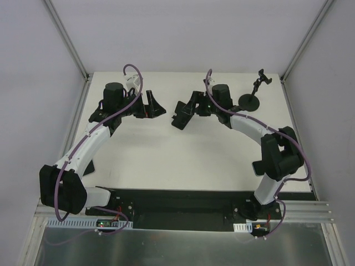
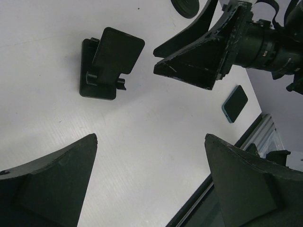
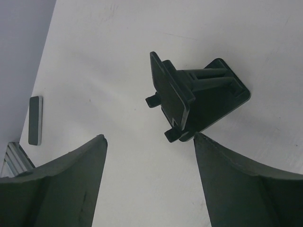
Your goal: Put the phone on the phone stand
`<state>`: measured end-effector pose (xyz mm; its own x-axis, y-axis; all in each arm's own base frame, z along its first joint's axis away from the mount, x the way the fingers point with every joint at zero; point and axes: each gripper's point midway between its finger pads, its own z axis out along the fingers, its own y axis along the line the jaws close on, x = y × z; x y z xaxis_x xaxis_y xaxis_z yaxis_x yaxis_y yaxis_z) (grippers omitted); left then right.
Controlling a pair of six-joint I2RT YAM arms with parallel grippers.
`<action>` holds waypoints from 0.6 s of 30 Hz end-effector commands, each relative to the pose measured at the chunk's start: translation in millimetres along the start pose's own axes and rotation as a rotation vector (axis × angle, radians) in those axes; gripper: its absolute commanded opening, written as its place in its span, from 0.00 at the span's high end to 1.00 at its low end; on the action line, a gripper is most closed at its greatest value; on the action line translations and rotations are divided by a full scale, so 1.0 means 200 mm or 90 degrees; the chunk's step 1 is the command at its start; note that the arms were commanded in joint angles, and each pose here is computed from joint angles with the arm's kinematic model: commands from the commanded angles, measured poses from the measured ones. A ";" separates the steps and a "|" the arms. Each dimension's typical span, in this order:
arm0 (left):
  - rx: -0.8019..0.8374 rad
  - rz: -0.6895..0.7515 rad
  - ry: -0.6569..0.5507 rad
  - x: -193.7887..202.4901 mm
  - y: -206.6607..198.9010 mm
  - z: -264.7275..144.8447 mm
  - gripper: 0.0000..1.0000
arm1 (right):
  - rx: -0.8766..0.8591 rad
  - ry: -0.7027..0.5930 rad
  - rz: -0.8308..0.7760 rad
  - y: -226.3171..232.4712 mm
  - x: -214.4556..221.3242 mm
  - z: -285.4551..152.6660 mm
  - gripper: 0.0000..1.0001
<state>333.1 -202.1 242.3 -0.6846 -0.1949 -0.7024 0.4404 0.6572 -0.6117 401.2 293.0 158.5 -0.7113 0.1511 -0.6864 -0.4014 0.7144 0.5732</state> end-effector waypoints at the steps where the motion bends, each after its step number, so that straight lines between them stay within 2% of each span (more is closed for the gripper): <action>1: 0.041 0.014 -0.019 -0.08 -0.11 -0.03 0.06 | -0.018 -0.010 -0.050 -0.01 -0.02 0.06 0.27; 7: 0.042 0.011 -0.013 -0.07 -0.11 -0.02 0.06 | -0.032 0.011 -0.083 -0.03 0.01 0.14 0.42; 12: 0.049 0.006 -0.001 -0.06 -0.11 -0.01 0.01 | -0.041 0.009 -0.111 -0.04 -0.02 0.19 0.49; 18: 0.034 -0.001 0.018 -0.03 -0.06 0.03 0.01 | -0.069 0.016 -0.143 -0.03 -0.02 0.25 0.58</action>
<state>334.5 -206.8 241.3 -0.7028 -0.1862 -0.6866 0.4450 0.6379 -0.6285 421.7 307.0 113.8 -0.6940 0.0004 -0.7200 -0.5084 0.7079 0.4903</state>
